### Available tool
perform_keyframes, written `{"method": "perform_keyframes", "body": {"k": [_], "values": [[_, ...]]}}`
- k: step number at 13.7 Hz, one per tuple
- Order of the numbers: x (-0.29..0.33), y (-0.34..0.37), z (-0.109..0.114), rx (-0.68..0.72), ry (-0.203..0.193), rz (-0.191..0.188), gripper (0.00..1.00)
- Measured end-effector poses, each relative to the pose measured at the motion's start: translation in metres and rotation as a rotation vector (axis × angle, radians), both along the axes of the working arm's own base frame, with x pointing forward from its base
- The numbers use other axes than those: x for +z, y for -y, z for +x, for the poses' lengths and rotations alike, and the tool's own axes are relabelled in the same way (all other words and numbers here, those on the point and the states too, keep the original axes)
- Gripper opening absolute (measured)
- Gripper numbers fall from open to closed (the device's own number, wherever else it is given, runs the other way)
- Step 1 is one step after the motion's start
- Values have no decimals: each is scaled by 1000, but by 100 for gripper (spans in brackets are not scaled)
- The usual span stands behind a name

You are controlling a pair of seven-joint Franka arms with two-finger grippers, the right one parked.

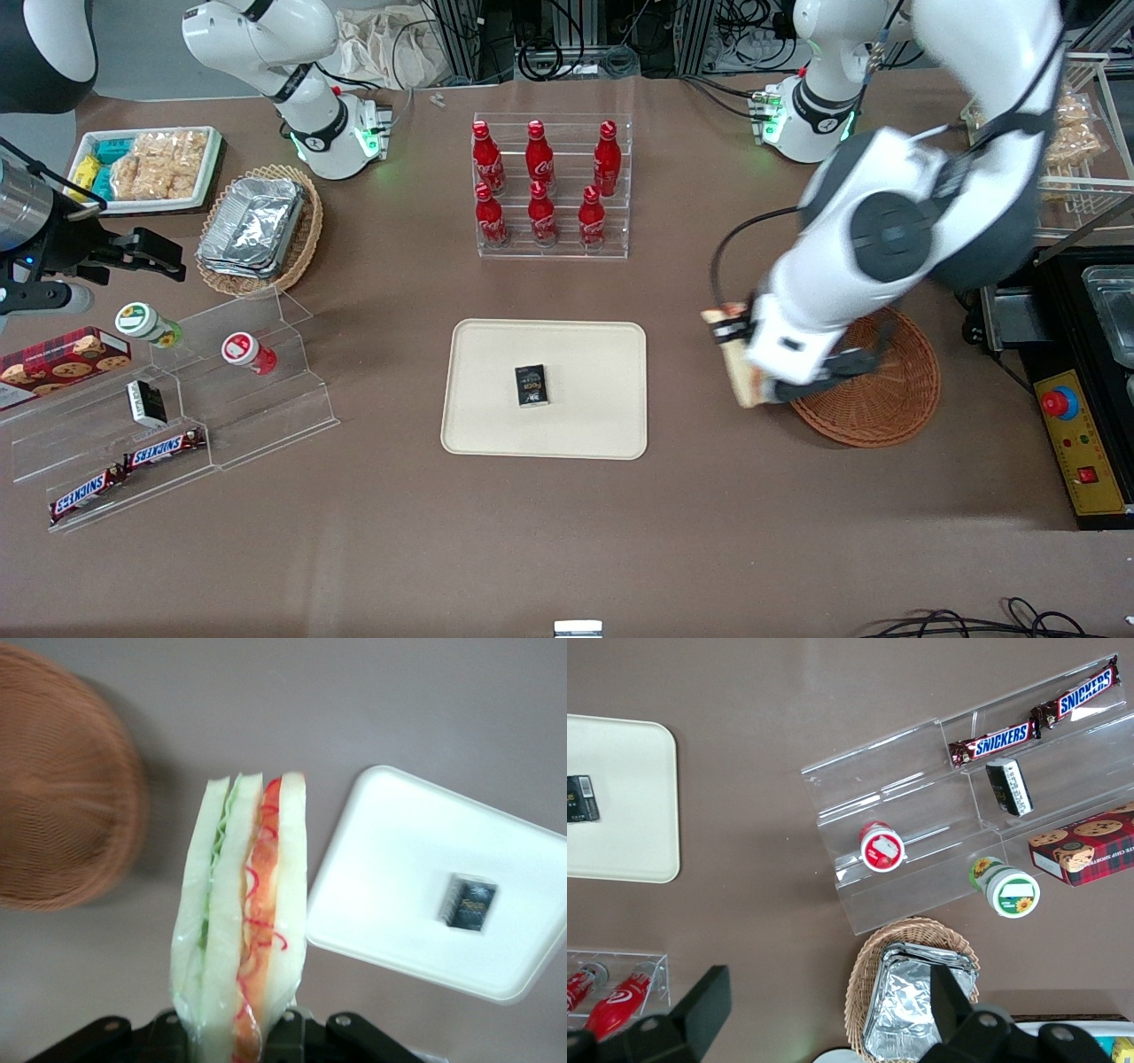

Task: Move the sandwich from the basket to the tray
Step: 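Lift the sandwich and carry it with the left gripper to the cream tray, then lower the sandwich onto the tray beside the black box and open the left gripper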

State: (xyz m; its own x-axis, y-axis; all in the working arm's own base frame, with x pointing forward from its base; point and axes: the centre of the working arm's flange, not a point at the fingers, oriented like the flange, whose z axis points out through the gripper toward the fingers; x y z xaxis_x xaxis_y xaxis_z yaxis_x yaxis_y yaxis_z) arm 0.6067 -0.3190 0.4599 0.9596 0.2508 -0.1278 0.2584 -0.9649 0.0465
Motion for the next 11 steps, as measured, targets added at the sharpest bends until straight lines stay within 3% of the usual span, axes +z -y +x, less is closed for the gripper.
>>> {"method": "perform_keyframes", "body": {"k": [2,5,6,11], "values": [[-63,54,-8,-99,0,15,20],[-145,101,-12,-157,19,-43,20],[-170,107,-11,-172,28,-44,20],[-230,117,-15,-224,43,10,20]]}}
